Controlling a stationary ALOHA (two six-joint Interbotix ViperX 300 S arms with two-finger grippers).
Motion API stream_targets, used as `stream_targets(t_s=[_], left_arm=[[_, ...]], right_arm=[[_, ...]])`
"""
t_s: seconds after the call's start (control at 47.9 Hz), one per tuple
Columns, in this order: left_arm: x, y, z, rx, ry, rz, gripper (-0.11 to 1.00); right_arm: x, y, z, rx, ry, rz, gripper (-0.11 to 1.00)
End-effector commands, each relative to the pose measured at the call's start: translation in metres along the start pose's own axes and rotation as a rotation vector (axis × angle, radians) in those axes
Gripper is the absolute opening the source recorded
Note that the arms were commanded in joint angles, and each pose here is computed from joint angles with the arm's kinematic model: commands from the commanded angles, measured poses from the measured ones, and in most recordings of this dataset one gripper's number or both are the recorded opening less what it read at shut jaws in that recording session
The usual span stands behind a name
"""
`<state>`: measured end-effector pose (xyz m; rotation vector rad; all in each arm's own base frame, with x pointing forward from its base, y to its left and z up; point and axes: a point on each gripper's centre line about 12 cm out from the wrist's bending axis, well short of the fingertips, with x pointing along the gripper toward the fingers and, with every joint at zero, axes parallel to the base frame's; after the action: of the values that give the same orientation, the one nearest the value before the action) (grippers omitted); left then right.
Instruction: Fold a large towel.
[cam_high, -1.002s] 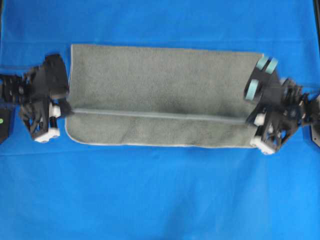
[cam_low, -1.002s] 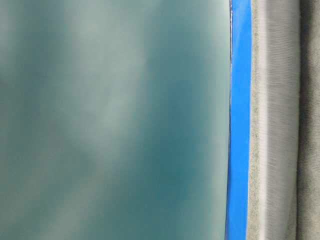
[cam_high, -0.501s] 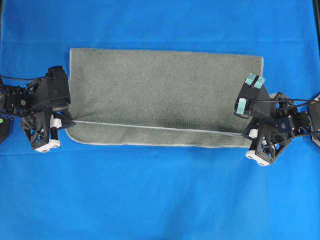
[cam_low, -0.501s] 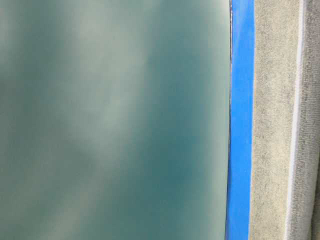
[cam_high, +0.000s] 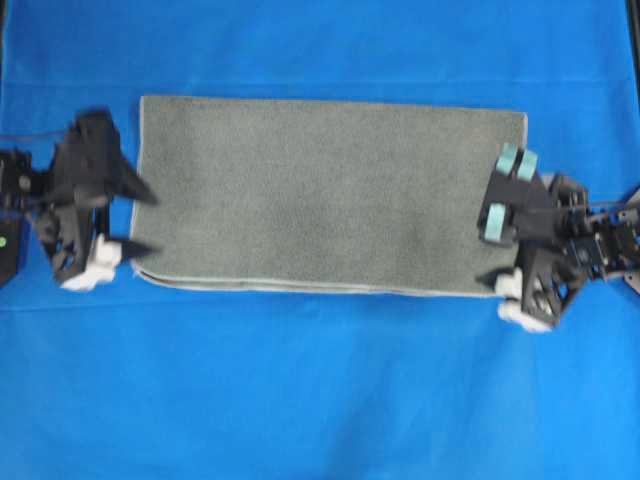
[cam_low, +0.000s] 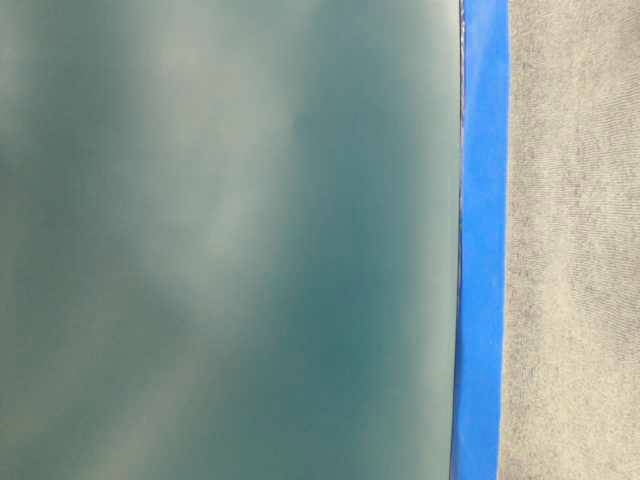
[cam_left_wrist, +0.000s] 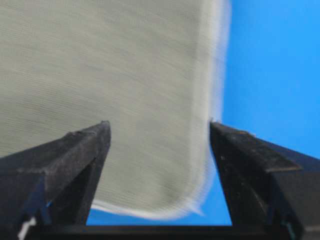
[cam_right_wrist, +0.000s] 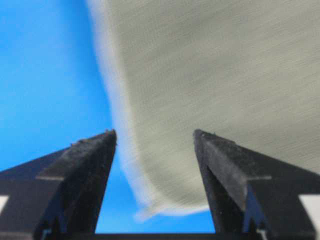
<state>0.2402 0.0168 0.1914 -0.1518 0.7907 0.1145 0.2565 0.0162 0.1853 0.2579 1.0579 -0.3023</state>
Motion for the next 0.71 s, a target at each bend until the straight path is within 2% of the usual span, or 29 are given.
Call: stream_targets(t_s=[0.0, 0.104, 0.23, 0.271, 0.418, 0.585, 0.689], left_arm=[[0.001, 0.028, 0.015, 0.0, -0.052, 0.082, 0.74], [0.01, 0.057, 0.018, 0.032, -0.055, 0.161, 0.74], [0.028, 0.087, 0.014, 0.084, -0.026, 0.232, 0.74], [0.036, 0.099, 0.012, 0.094, -0.015, 0.257, 0.74], [0.058, 0.133, 0.002, 0.071, 0.041, 0.313, 0.74], [0.081, 0.16, -0.015, 0.078, 0.124, 0.337, 0.74], [0.088, 0.171, -0.022, 0.061, 0.156, 0.346, 0.73]], right_arm=[[0.0, -0.03, 0.018, 0.036, -0.055, -0.087, 0.64], [0.011, -0.076, 0.026, 0.099, -0.059, -0.214, 0.64], [0.029, -0.113, 0.024, 0.13, -0.037, -0.295, 0.64], [0.035, -0.122, 0.022, 0.139, -0.029, -0.308, 0.64], [0.057, -0.151, 0.014, 0.177, 0.0, -0.331, 0.64], [0.074, -0.169, 0.0, 0.22, 0.041, -0.335, 0.64], [0.081, -0.177, -0.008, 0.241, 0.067, -0.341, 0.64]])
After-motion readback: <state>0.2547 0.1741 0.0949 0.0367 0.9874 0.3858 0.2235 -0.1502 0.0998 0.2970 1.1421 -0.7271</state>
